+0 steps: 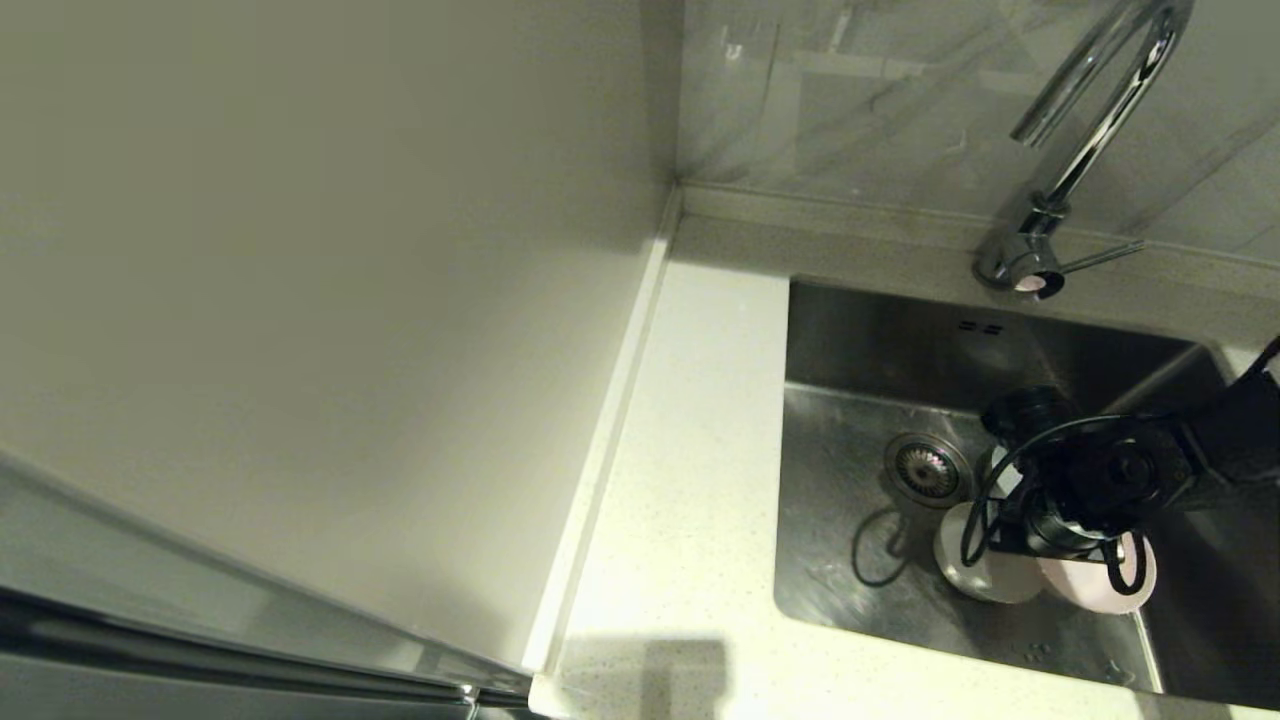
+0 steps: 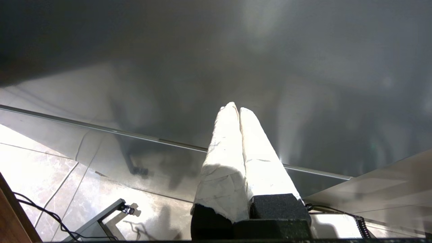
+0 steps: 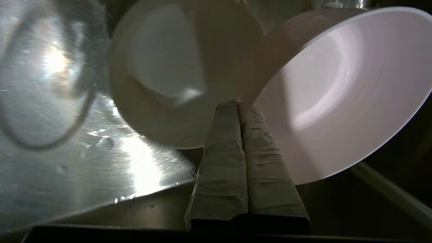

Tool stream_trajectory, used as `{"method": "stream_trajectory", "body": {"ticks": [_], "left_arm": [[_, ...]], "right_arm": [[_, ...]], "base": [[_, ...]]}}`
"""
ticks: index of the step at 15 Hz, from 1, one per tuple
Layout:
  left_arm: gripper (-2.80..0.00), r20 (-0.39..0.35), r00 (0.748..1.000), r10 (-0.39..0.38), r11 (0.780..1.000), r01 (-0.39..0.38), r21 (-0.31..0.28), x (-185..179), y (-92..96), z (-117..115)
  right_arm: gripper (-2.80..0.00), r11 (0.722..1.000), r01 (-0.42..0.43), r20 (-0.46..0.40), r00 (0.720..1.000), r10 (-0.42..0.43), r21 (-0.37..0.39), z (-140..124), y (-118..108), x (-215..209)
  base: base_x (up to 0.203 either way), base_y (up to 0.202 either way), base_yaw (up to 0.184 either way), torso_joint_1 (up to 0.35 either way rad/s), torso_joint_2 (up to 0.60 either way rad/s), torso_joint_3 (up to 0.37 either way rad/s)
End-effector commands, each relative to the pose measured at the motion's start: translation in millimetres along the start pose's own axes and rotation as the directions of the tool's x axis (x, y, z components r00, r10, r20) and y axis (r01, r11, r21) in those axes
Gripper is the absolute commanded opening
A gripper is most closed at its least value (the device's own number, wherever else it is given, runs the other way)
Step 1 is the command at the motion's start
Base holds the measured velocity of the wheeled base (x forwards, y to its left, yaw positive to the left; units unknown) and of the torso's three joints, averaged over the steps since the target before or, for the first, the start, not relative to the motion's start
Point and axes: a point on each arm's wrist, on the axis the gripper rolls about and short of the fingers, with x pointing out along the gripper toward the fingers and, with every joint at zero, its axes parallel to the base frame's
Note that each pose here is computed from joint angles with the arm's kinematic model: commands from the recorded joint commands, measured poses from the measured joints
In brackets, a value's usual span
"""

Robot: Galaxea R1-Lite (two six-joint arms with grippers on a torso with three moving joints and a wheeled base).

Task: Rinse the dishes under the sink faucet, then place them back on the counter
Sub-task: Put a bowl into the sink

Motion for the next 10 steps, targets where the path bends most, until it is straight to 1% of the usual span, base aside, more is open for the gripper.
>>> {"method": "stream_trajectory", "body": {"ticks": [1, 5, 10], "left_arm": [[-2.80, 0.003, 1.000, 0.001, 1.000, -0.001, -0.002, 0, 0.0, 0], [-2.80, 0.003, 1.000, 0.000, 1.000, 0.000, -0.001, 0, 0.0, 0], [-2.80, 0.003, 1.000, 0.001, 1.000, -0.001, -0.002, 0, 0.0, 0]], "right_arm": [[-2.80, 0.999, 0.030, -0.045, 0.999, -0.031, -0.015, -8, 6, 23], [-2.80, 0.999, 0.044, -0.048, 0.998, -0.044, 0.001, -9, 5, 37], [-2.80, 0.999, 0.051, -0.039, 0.998, -0.050, 0.010, -5, 4, 39]], "base": [[0.000, 0.000, 0.000, 0.000, 0.00, 0.000], [0.000, 0.000, 0.000, 0.000, 0.00, 0.000], [0.000, 0.000, 0.000, 0.000, 0.00, 0.000]]}}
